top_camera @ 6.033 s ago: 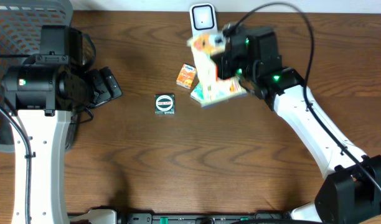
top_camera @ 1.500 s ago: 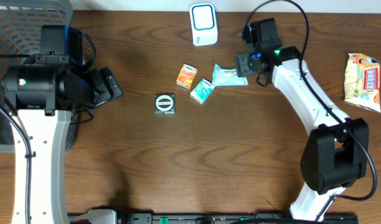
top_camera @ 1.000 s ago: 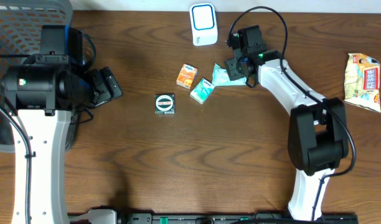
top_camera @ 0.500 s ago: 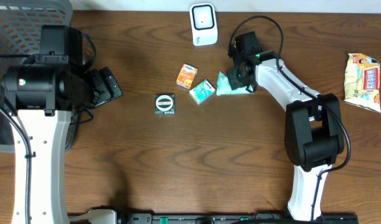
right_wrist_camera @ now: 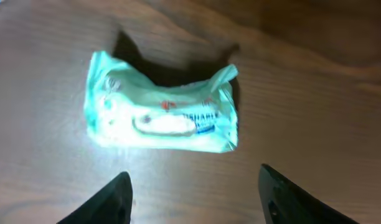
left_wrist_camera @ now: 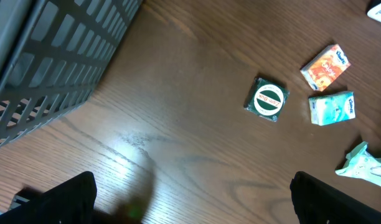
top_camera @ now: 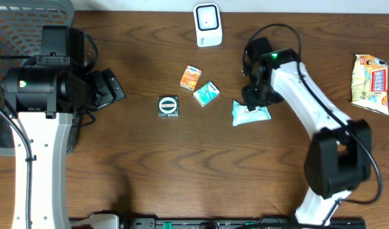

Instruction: Scan the item barcode

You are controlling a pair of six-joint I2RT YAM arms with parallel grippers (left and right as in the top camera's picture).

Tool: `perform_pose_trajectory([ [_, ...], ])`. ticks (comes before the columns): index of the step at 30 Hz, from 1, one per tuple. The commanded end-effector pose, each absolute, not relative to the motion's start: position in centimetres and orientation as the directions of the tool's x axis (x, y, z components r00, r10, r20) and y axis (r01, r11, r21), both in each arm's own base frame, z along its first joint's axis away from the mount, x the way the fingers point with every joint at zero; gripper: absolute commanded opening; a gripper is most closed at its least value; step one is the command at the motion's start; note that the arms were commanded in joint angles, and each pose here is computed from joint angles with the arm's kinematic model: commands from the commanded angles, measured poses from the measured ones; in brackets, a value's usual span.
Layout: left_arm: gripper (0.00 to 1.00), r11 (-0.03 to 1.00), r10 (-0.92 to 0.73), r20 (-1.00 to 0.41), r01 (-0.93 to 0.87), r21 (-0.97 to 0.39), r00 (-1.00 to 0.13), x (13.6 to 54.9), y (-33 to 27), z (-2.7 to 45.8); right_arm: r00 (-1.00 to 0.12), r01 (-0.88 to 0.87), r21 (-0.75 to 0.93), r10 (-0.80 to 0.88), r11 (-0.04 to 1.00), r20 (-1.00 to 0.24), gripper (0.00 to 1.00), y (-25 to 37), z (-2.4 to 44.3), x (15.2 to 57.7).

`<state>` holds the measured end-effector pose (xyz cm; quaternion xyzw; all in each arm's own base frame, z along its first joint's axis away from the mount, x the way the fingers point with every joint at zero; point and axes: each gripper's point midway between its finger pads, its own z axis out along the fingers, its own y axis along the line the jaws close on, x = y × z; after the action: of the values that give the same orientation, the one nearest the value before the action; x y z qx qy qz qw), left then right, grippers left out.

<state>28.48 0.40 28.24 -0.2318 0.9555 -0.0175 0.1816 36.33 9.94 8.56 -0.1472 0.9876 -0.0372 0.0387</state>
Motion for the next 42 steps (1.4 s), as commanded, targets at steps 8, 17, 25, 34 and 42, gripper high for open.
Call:
perform_pose_trajectory([
  [8, 0.98, 0.887, -0.457, -0.337, -0.448, -0.109, -0.823, 28.5, 0.7, 28.1, -0.842, -0.539, 0.012, -0.54, 0.842, 0.017, 0.5, 13.6, 7.3, 32.5],
  [17, 0.98, 0.887, -0.457, -0.337, -0.448, -0.109, -0.823, 28.5, 0.7, 28.1, -0.921, -0.384, -0.031, -0.38, 0.923, 0.083, 0.18, 12.0, 4.6, 30.8],
  [25, 0.98, 0.887, -0.457, -0.337, -0.448, -0.109, -0.823, 28.5, 0.7, 28.1, -0.946, -0.324, 0.089, -0.325, 0.942, 0.0, 0.01, 14.5, 2.6, 31.4],
  [34, 0.98, 0.887, -0.457, -0.337, -0.448, -0.109, -0.823, 28.5, 0.7, 28.1, -0.957, -0.289, 0.082, -0.29, 0.954, -0.007, 0.01, 14.2, 1.3, 31.2],
  [42, 0.97, 0.887, -0.457, -0.337, -0.448, -0.109, -0.823, 28.5, 0.7, 28.1, -0.957, -0.289, 0.082, -0.29, 0.954, -0.002, 0.01, 14.2, 1.2, 31.0],
])
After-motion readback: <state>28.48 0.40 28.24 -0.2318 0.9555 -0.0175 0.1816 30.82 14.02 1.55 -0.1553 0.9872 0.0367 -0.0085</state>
